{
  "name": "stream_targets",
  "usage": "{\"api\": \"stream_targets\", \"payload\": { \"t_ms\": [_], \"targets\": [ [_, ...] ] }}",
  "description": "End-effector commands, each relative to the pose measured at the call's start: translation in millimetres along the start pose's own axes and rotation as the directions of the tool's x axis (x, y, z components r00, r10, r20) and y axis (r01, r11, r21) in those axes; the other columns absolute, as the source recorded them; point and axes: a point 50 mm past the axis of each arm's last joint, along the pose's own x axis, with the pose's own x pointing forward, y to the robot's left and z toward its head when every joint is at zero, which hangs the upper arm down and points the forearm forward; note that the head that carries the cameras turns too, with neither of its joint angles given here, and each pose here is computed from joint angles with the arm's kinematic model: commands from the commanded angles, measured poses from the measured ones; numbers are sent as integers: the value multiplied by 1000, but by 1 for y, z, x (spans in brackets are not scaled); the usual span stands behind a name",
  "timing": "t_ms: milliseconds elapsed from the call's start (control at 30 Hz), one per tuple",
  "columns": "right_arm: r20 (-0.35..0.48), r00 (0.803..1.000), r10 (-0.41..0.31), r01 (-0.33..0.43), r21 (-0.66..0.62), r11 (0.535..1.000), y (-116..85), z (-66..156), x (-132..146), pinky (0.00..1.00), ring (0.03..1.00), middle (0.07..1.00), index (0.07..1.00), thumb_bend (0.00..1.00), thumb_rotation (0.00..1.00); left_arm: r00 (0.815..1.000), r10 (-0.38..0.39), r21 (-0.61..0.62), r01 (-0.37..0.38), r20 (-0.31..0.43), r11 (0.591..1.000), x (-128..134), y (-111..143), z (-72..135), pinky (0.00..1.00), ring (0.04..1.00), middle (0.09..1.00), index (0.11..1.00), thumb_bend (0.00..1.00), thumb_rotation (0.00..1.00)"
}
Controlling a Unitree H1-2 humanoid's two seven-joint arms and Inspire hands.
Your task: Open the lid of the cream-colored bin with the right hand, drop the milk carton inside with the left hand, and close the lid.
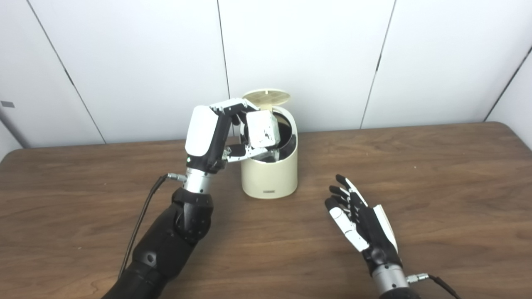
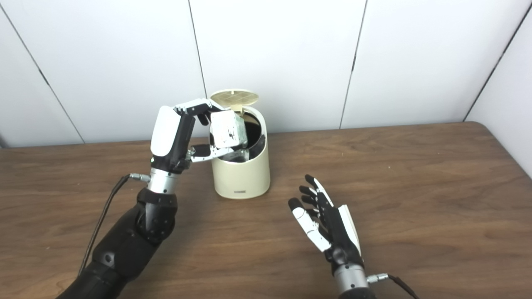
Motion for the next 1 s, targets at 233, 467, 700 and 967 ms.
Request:
{"api": "stream_targets", "payload": {
  "t_ms": [233, 467, 700, 967],
  "targets": [
    [50, 999, -15, 14, 31, 999, -3, 14, 1, 725, 834, 850, 931, 485, 828, 999, -37, -7, 37, 26, 999, 27, 13, 17, 344, 372, 494, 551, 494, 0],
    [52, 999, -10, 8, 43, 999, -4, 14, 1, 731, 830, 840, 929, 490, 830, 995, -98, -9, 98, -12, 995, 28, 16, 16, 385, 442, 598, 655, 1000, 117],
    [56, 998, -10, 8, 44, 999, -5, 14, 2, 728, 827, 835, 928, 498, 832, 995, -99, -15, 99, -12, 995, 29, 18, 18, 387, 440, 599, 656, 1000, 129],
    [57, 998, -4, 2, 35, 999, -7, 14, 1, 723, 821, 832, 929, 493, 841, 998, -68, -2, 68, 11, 998, 31, 19, 20, 369, 426, 584, 643, 1000, 136]
  ]
}}
